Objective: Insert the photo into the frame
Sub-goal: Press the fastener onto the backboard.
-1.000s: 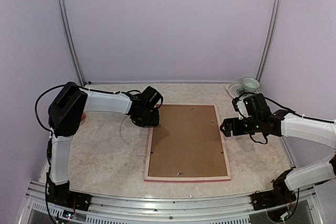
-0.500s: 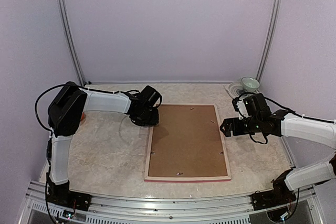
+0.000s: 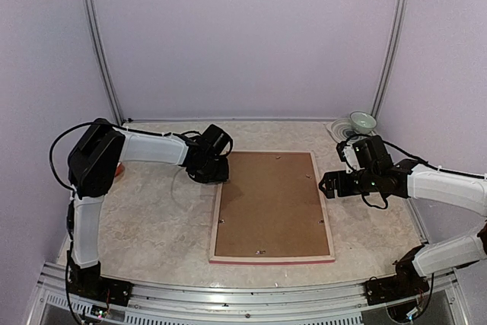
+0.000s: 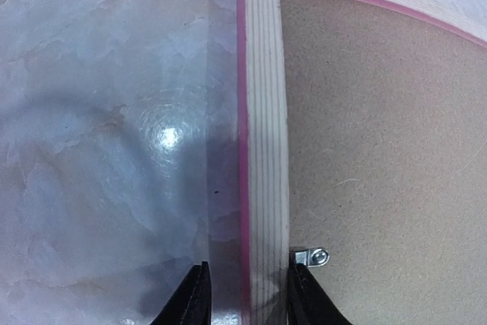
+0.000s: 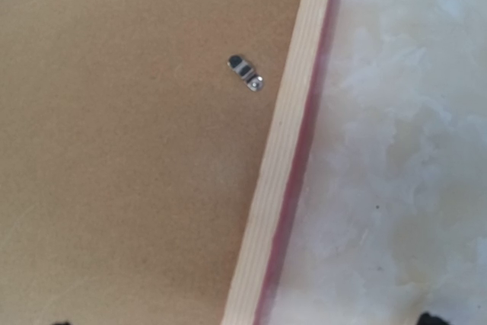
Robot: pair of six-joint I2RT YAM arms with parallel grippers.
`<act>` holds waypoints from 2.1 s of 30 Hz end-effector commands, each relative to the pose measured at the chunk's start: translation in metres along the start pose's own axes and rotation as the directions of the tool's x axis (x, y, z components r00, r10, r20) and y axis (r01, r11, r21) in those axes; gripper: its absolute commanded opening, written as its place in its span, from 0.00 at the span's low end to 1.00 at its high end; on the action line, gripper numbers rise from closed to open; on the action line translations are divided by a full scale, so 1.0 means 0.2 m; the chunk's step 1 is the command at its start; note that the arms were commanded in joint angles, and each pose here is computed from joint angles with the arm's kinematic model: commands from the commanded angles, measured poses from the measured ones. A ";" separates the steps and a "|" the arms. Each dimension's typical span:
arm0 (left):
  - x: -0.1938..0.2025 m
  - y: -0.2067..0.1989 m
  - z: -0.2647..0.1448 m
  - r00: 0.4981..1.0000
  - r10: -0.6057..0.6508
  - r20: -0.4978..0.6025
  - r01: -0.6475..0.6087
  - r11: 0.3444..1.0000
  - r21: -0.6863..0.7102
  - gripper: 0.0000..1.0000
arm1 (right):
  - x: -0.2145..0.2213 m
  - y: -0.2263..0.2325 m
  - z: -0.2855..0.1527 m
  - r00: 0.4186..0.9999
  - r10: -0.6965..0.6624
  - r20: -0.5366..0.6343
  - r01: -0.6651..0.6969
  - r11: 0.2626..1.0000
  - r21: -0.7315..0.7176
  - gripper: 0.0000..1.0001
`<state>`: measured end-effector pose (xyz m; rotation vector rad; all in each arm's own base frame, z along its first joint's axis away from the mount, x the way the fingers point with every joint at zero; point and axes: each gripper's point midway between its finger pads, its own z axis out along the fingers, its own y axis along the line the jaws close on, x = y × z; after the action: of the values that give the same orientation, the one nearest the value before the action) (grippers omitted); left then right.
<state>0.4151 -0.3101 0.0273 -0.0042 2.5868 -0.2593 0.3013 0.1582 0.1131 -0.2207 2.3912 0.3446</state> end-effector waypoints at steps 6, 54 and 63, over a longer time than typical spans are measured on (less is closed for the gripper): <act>-0.10 0.08 -0.19 0.998 -0.032 0.052 0.032 0.999 -0.009 0.47 | -0.03 0.00 0.04 1.000 -0.003 -0.012 0.003 1.000 0.011 0.99; 0.23 0.09 -0.18 0.998 0.049 0.035 -0.050 0.998 0.033 0.50 | -0.25 -0.12 0.69 0.985 0.060 -0.163 -0.052 0.997 0.051 0.65; 0.25 0.10 -0.16 0.999 0.047 0.025 -0.048 0.998 0.029 0.49 | -0.20 -0.11 0.73 0.979 0.069 -0.190 -0.064 0.997 0.032 0.62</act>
<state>0.3627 -0.2953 0.0298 0.0724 2.5374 -0.3018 0.4244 0.1799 0.0378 -0.1699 2.5876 0.3099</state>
